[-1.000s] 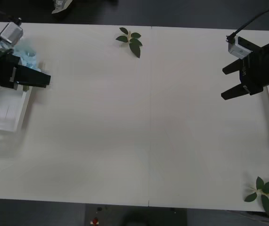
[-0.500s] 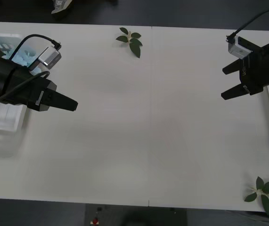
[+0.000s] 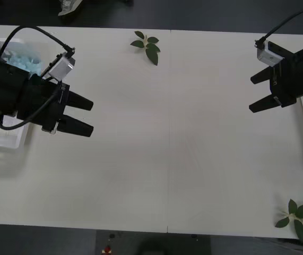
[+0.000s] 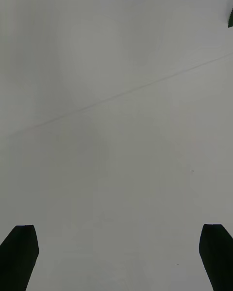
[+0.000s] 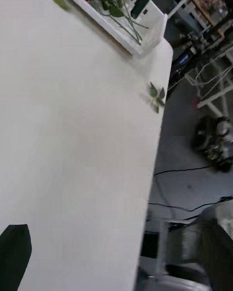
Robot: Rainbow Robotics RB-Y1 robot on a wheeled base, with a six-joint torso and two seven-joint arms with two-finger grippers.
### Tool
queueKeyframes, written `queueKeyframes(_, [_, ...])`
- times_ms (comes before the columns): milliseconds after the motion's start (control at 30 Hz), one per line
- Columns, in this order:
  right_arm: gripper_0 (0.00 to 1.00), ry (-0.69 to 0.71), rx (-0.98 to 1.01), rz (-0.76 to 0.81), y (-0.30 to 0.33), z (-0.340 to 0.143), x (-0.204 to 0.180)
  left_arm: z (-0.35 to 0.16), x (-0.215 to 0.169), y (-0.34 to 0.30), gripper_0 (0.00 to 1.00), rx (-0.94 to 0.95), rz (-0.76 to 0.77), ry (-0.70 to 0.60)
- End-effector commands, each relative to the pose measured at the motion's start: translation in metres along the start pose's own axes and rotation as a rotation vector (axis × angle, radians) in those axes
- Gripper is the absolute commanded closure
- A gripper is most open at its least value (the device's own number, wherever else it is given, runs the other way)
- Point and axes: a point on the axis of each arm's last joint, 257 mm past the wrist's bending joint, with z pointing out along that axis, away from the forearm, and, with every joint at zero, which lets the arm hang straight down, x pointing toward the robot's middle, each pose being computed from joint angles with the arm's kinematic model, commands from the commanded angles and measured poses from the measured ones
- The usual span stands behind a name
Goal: Put the red flowers into the right box and the blue flowers into the left box
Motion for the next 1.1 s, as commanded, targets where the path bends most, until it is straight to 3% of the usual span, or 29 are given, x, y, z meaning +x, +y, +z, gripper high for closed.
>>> queueKeyframes(33, [0.03, -0.011, 0.014, 0.013, -0.005, -0.006, -0.007, 0.0, 0.004, 0.003, 0.0, -0.016, 0.192, 0.004])
queueKeyframes(200, [0.03, -0.011, 0.014, 0.013, -0.005, -0.006, -0.007, 0.003, 0.002, 0.016, 0.0, -0.068, 0.418, -0.011])
queueKeyframes(1100, [0.03, -0.011, 0.014, 0.013, -0.005, -0.006, -0.007, 0.026, 0.033, 0.044, 0.0, -0.155, 0.388, 0.082])
